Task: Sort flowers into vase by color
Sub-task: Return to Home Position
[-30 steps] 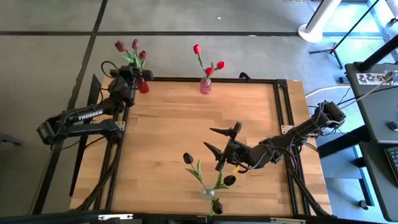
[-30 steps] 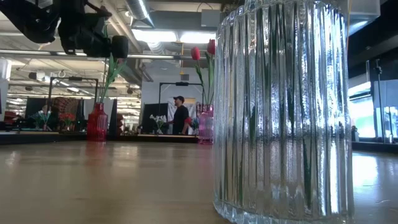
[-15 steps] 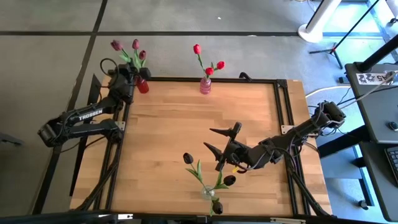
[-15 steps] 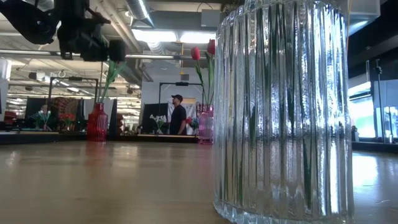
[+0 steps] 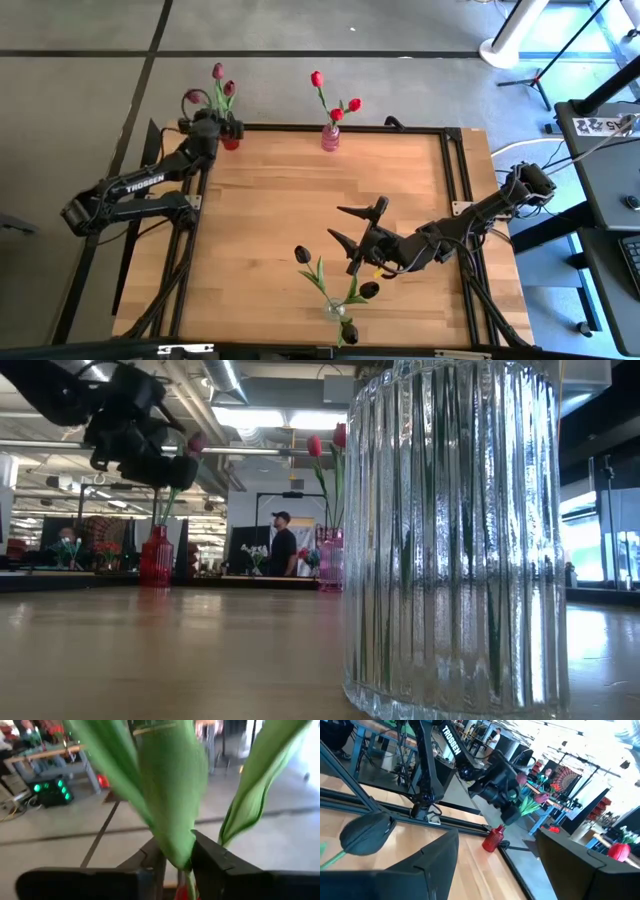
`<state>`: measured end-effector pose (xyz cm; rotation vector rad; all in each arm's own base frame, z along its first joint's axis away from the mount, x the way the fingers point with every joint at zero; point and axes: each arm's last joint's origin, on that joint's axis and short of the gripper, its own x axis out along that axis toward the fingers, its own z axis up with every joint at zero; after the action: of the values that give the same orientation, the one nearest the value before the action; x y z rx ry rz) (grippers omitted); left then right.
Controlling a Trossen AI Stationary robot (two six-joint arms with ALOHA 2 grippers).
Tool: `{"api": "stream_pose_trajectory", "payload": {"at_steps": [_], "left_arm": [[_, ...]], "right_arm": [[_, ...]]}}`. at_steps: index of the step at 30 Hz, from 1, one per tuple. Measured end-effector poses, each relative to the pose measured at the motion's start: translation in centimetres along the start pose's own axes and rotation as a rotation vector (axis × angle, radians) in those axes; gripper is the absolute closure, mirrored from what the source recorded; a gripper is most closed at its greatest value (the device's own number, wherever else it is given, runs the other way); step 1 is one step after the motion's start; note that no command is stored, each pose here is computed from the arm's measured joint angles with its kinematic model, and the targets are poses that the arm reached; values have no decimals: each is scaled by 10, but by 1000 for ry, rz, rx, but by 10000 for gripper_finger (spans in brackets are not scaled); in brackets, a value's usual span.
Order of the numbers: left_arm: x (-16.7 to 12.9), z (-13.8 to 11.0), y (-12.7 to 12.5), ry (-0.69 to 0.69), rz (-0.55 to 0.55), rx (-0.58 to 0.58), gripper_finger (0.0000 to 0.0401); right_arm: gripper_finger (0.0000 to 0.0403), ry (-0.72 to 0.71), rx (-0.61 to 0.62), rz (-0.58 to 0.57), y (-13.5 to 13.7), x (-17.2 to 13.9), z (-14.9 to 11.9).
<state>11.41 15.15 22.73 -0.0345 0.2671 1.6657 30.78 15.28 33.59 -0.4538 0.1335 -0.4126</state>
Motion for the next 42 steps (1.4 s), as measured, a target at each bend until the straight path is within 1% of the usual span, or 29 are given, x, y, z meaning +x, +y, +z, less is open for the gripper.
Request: {"api": "stream_pose_trajectory", "payload": {"at_steps": [3, 5, 11, 15, 21, 24, 27, 29, 32, 35, 38, 40, 42], "left_arm": [[-1, 4, 1, 101, 10, 48, 300], [-4, 10, 3, 184, -7, 67, 284], [-15, 32, 14, 423, -148, 83, 252], [-21, 37, 19, 547, -240, 93, 245], [-34, 41, 26, 701, -311, 154, 245], [-41, 44, 27, 732, -389, 191, 244], [-53, 52, 27, 695, -527, 202, 246], [-65, 59, 27, 655, -652, 178, 249], [-87, 68, 26, 571, -903, 130, 253], [-111, 74, 26, 430, -1197, 74, 255], [-130, 70, 21, 253, -1457, 13, 256], [-138, 61, 16, 134, -1571, -26, 256], [-142, 44, 7, 58, -1642, -40, 256]], "right_arm": [[139, 0, -17, 0, 0, 0, 0], [139, 3, -23, -6, -2, 2, -1], [139, 23, -54, 25, -2, 6, -5], [139, 57, -60, 24, -3, 9, -11], [139, 72, -44, 17, -5, 12, -13], [139, 68, -38, 15, -5, 12, -13], [139, 63, -31, 13, -5, 12, -12], [139, 63, -31, 12, -5, 12, -12], [139, 63, -30, 12, -5, 12, -12], [139, 64, -32, 11, -5, 12, -12], [139, 64, -19, 10, -5, 12, -12], [139, 68, 12, 11, -5, 12, -12], [139, 76, 32, 21, -4, 12, -14]]}}
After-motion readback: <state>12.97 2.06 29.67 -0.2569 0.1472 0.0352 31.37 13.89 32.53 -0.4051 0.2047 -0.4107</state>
